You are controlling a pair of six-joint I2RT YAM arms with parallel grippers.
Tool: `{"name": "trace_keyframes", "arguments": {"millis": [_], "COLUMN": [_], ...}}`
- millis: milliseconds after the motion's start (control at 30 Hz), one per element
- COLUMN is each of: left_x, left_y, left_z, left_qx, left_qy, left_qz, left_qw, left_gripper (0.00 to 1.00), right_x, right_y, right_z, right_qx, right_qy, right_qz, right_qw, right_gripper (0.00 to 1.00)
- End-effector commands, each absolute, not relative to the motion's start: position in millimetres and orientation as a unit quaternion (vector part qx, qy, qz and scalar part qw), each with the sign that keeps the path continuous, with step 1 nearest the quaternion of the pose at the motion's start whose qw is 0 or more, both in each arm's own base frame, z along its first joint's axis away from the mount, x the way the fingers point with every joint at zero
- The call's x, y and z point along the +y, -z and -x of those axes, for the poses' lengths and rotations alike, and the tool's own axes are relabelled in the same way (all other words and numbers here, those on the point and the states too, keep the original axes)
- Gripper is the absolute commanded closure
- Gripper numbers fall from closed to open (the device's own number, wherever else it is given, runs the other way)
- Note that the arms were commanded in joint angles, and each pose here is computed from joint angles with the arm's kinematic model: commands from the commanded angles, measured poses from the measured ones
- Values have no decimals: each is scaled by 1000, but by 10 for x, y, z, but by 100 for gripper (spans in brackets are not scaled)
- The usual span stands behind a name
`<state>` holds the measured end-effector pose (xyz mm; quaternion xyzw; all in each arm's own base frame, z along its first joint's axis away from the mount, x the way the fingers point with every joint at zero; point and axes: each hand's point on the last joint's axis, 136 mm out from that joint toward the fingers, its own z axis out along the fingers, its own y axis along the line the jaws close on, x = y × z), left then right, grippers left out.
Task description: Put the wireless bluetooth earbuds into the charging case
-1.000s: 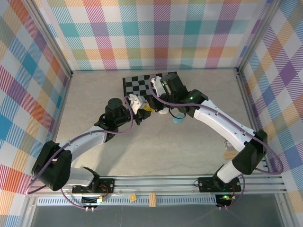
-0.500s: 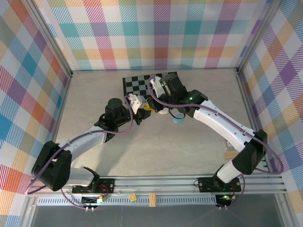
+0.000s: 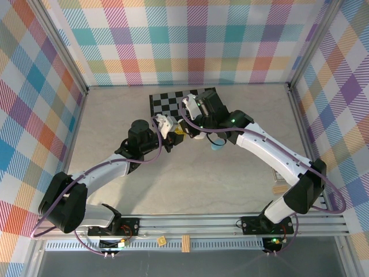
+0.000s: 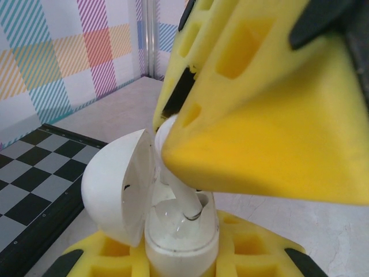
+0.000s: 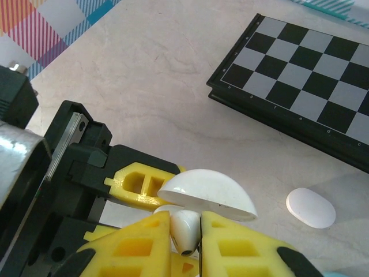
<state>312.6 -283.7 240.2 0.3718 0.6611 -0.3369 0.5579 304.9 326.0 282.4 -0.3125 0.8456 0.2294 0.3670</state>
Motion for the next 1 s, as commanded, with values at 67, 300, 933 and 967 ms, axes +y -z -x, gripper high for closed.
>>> {"name": "trace_keyframes", "arguments": {"millis": [67,300,933,967], "left_x": [-2864,-2871,-2848,-2851], "left_y": [-2843,-2859,-2887,-2890], "left_z": [-3061,-3038,-3007,-2990], "left_qx": [620,617,611,608], "left_qy": [350,357,351,352], "left_qz": [-371,-370,-377,-381], "left_qw": [596,595,601,601], "left_gripper": [85,85,85,85], "right_x": [3229,3301,2982,2931], "right_y": [-2702,-2756,-3177,-3186], "right_z": [-2903,-2801,-2839,-2871], "right_qx": [846,835,814,816], "right_qy": [-234,-269,-352,-358], "right_qz": [335,343,237,223], "right_qw": [341,337,395,396], "right_gripper": [80,75,40,40]}}
